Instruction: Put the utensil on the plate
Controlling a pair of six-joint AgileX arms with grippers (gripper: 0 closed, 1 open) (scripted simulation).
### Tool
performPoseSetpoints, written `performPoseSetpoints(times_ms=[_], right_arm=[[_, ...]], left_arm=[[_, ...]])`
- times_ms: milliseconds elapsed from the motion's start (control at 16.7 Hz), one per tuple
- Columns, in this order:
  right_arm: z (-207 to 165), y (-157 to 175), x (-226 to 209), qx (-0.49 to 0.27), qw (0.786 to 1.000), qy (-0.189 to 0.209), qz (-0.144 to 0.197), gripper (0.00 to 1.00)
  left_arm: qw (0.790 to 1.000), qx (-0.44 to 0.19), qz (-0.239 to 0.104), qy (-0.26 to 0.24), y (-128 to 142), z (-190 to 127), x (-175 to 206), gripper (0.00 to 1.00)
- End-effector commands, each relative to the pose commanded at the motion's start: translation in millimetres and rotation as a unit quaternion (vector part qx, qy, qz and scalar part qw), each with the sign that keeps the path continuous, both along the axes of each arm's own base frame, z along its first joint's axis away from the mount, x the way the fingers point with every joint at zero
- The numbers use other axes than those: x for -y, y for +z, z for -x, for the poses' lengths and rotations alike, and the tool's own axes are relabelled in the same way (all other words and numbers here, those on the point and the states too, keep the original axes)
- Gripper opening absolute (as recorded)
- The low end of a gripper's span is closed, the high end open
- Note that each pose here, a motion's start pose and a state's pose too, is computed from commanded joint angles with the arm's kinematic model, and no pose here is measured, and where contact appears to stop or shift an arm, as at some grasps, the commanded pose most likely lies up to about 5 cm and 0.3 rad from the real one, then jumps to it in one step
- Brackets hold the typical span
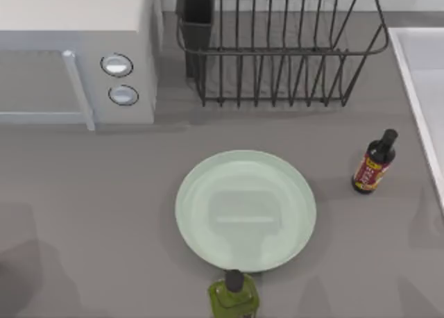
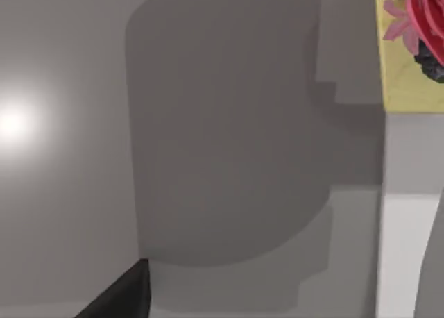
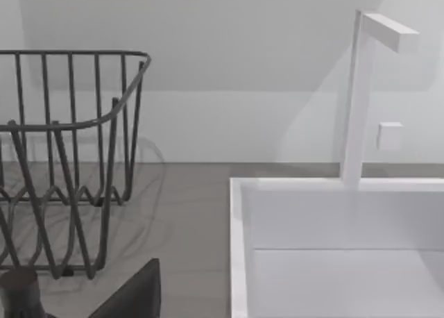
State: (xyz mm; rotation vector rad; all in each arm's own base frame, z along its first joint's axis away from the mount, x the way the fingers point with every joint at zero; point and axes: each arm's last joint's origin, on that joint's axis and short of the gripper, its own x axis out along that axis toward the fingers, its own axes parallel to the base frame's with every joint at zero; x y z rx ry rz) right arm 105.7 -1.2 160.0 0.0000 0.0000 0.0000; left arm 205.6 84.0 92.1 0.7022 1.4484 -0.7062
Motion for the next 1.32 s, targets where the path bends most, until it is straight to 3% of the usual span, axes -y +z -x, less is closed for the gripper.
performPoseSetpoints(times_ms=[660,1140,1200,1320], right_arm=[[0.0,0.0,0.0,0.0,1.0,0.0,0.0,1.0],[0.0,0.0,0.0,0.0,1.0,0.0,0.0,1.0],[0.0,0.0,0.0,0.0,1.0,0.0,0.0,1.0],[0.0,0.0,0.0,0.0,1.0,0.0,0.0,1.0]], left_arm=[[1.0,0.0,0.0,0.0,0.0,0.0,0.0,0.02],[1.0,0.0,0.0,0.0,0.0,0.0,0.0,0.0],[1.0,0.002,0.003,0.012,21.6,-0.3,0.3,0.0],[1.0,0.004,0.003,0.012,25.3,-1.8,-0.6,0.0]])
